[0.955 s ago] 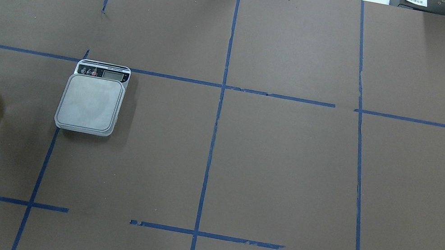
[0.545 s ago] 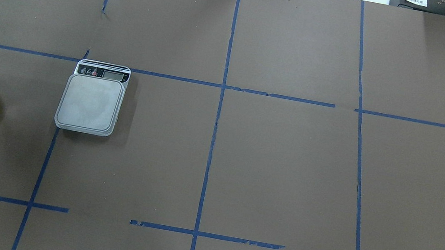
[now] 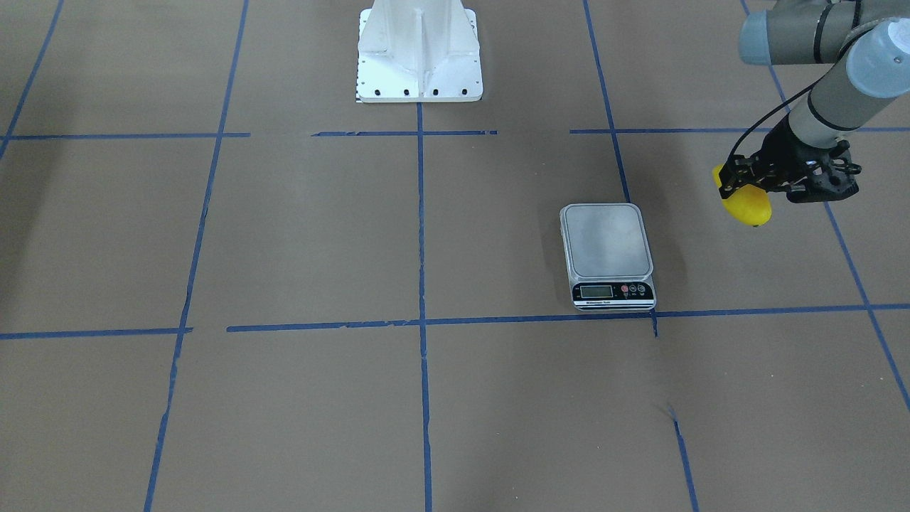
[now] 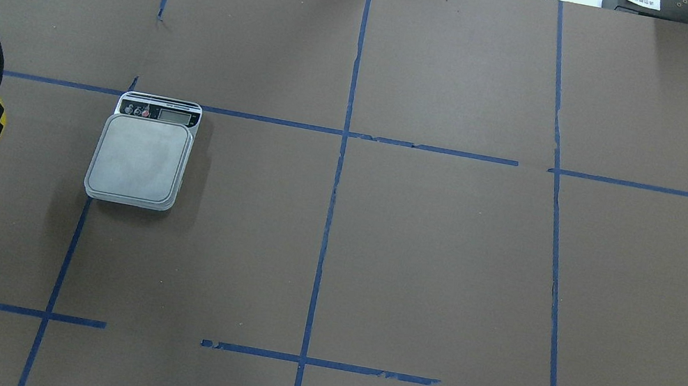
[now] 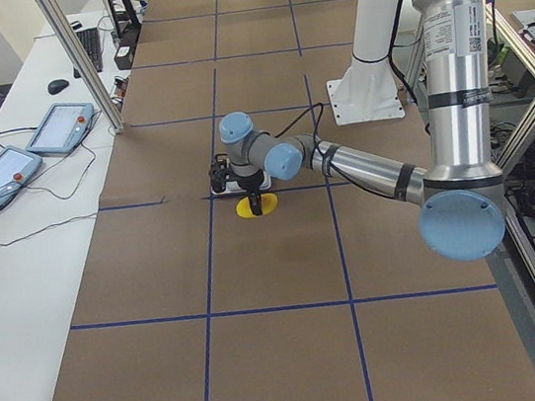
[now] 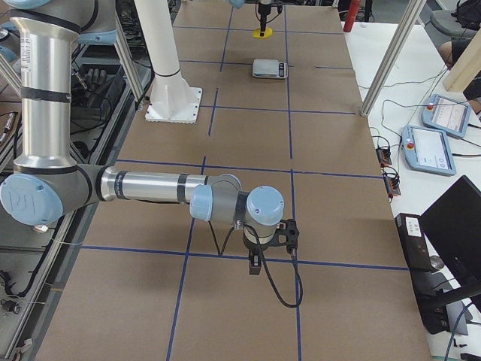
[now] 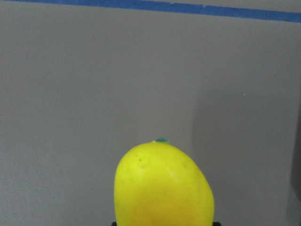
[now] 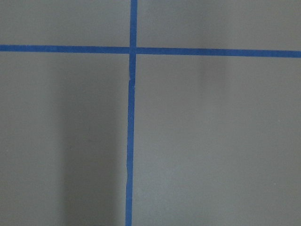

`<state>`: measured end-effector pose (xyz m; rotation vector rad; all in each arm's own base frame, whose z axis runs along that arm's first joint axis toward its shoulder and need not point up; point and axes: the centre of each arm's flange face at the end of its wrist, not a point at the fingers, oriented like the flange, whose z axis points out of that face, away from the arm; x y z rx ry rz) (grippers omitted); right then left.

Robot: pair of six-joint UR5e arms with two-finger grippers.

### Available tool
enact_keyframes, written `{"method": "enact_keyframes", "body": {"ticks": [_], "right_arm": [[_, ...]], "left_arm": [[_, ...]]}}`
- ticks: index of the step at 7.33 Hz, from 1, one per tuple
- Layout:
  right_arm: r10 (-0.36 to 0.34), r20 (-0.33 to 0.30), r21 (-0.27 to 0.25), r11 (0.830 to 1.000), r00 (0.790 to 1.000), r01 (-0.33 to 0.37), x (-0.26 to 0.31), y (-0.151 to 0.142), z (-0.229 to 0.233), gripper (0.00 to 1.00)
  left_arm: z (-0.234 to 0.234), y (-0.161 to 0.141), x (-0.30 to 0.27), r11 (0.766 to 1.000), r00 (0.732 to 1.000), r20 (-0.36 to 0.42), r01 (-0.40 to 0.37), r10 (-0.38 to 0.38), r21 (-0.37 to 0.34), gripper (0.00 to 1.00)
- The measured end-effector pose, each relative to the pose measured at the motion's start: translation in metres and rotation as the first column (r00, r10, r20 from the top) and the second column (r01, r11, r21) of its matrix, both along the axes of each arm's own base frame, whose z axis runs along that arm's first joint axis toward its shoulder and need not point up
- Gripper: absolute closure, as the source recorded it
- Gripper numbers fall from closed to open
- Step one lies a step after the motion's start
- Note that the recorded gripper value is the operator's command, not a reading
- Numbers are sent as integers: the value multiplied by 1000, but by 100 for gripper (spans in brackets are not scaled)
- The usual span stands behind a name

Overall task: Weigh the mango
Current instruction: 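Lift the mango with the left gripper toward the scale, then lower the mango onto the scale tray and open the left gripper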

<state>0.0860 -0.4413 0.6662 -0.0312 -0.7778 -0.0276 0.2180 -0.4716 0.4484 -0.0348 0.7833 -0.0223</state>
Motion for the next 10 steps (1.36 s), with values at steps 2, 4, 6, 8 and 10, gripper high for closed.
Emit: {"method": "enact_keyframes", "body": {"ticks": [2,4,6,8,10], "right_arm": [[0,0,1,1000,1000,0,0,0,0,0],[0,0,1,1000,1000,0,0,0,0,0],[0,0,0,1000,1000,0,0,0,0,0],[0,0,0,1000,1000,0,0,0,0,0],[0,0,-1,1000,1000,0,0,0,0,0]], "left_arm": [[-70,-45,41,999,999,-17,37,-37,-14,100],[-96,-52,116,1000,999,-17,27,-27,-12,100],[-85,-45,156,1000,1000,-23,12,-12,-4,100],[-73,-41,168,1000,1000,-19,0,0,-6,0],[-76,-41,165,1000,1000,-23,1,-1,6,0]]}}
